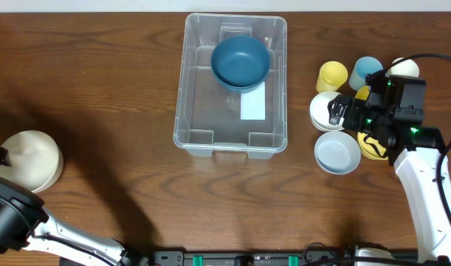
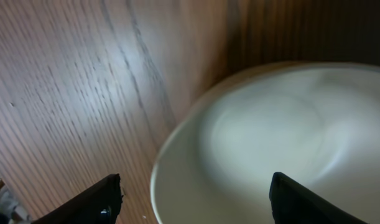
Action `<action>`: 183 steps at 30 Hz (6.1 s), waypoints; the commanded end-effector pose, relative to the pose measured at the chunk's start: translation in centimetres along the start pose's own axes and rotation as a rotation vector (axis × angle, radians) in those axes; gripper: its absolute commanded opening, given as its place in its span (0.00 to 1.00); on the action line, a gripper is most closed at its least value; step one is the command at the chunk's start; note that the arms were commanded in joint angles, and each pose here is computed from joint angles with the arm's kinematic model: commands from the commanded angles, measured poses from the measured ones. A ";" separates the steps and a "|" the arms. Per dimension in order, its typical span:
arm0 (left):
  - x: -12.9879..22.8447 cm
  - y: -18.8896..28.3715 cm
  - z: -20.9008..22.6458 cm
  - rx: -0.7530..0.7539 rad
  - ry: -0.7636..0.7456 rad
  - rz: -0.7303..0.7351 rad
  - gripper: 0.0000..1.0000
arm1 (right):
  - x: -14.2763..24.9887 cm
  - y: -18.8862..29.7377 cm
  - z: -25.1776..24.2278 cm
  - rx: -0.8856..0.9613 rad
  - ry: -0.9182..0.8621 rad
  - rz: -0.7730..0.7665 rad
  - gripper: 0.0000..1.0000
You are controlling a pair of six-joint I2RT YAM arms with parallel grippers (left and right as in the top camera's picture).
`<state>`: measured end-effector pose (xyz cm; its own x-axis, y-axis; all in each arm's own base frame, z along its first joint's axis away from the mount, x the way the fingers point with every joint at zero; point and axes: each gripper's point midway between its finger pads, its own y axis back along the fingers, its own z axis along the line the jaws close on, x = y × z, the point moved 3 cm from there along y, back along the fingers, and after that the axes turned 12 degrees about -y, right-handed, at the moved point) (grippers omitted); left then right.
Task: Pack container
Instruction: 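Open the left gripper and move it to the cream bowl, then grasp the cream bowl rim with the left gripper and lift it, then lower the cream bowl onto the stacked teal bowls in the bin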
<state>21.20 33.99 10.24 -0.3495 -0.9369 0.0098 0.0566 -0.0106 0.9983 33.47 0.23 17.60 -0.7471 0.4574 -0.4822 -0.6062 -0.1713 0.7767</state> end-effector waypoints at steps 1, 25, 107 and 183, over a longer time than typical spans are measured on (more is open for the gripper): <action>0.5 -1.3 1.1 -0.064 -0.016 0.019 0.76 | -0.7 0.4 0.0 0.013 -0.008 -0.025 0.99; 1.7 -3.3 -0.3 0.031 -0.028 0.060 0.06 | -0.7 0.4 0.0 0.013 -0.009 -0.024 0.99; 33.4 22.1 -32.1 0.733 -1.142 -0.587 0.46 | -0.8 0.3 0.7 -0.008 -0.037 -0.031 0.99; 41.4 7.5 -44.3 0.583 -1.412 -0.610 0.20 | 0.7 -1.4 0.3 0.016 -0.044 0.053 0.99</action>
<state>48.19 -20.24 14.73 -0.7465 0.1971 -0.6355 -0.6052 0.1957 0.7716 33.49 0.62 15.80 -0.7681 0.4850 -0.4181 -0.5520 -0.1706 0.8162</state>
